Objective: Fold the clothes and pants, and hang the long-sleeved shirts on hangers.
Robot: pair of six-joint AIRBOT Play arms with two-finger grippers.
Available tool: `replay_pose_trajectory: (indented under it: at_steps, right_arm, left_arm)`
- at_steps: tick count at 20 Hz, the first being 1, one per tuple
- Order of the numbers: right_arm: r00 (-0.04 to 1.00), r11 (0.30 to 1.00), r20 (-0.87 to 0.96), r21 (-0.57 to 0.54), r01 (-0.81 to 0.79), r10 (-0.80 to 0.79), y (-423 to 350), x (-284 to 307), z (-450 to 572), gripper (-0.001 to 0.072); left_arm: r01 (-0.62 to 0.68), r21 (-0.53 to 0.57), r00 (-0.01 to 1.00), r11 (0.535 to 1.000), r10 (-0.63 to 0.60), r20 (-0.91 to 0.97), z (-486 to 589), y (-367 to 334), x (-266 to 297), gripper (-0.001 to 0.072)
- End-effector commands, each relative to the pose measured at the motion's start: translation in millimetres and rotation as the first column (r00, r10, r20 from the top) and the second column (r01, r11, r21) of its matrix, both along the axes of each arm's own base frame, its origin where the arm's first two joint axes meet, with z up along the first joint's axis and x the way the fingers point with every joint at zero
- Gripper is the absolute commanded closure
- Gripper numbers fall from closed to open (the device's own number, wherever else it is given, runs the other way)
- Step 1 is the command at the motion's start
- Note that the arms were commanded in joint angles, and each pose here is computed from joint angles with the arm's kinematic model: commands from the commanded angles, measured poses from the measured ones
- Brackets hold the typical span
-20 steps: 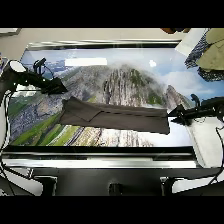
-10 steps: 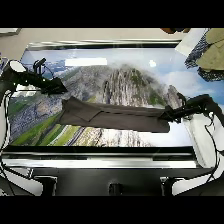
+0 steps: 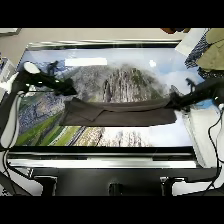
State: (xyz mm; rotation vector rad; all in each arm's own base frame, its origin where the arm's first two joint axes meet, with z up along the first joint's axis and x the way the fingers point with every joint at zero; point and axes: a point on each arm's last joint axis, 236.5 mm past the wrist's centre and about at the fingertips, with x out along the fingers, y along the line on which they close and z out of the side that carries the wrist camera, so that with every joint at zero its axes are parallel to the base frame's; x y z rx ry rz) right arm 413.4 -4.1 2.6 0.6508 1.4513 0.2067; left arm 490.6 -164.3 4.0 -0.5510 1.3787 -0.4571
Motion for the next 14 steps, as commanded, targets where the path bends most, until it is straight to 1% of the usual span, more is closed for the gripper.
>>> replay_pose_trajectory:
  at_steps: [1, 5, 8, 11, 14]
  right_arm:
    - [0.998, 0.995, 0.022, -0.078, 0.061, -0.060, -13, -4, 68, 0.0683]
    - [0.992, 0.988, 0.051, -0.094, 0.123, -0.119, -10, -22, 117, 0.0682]
    - [0.986, 0.983, 0.074, -0.095, 0.157, -0.150, -6, -37, 142, 0.0682]
    - [0.986, 0.981, 0.077, -0.111, 0.157, -0.149, -3, -56, 158, 0.0682]
    - [0.983, 0.973, 0.091, -0.153, 0.174, -0.162, -8, -69, 168, 0.0682]
  left_arm:
    - [0.013, -0.129, 0.999, 0.992, -0.019, -0.040, -11, -94, -8, 0.0688]
    - [0.059, -0.266, 0.996, 0.962, -0.074, -0.044, -24, -227, -42, 0.0689]
    - [0.007, -0.353, 0.995, 0.936, -0.041, -0.088, -32, -302, -71, 0.0690]
    - [-0.055, -0.435, 0.992, 0.899, -0.002, -0.129, -32, -353, -90, 0.0691]
    - [-0.079, -0.447, 0.986, 0.891, 0.005, -0.164, -41, -385, -113, 0.0691]
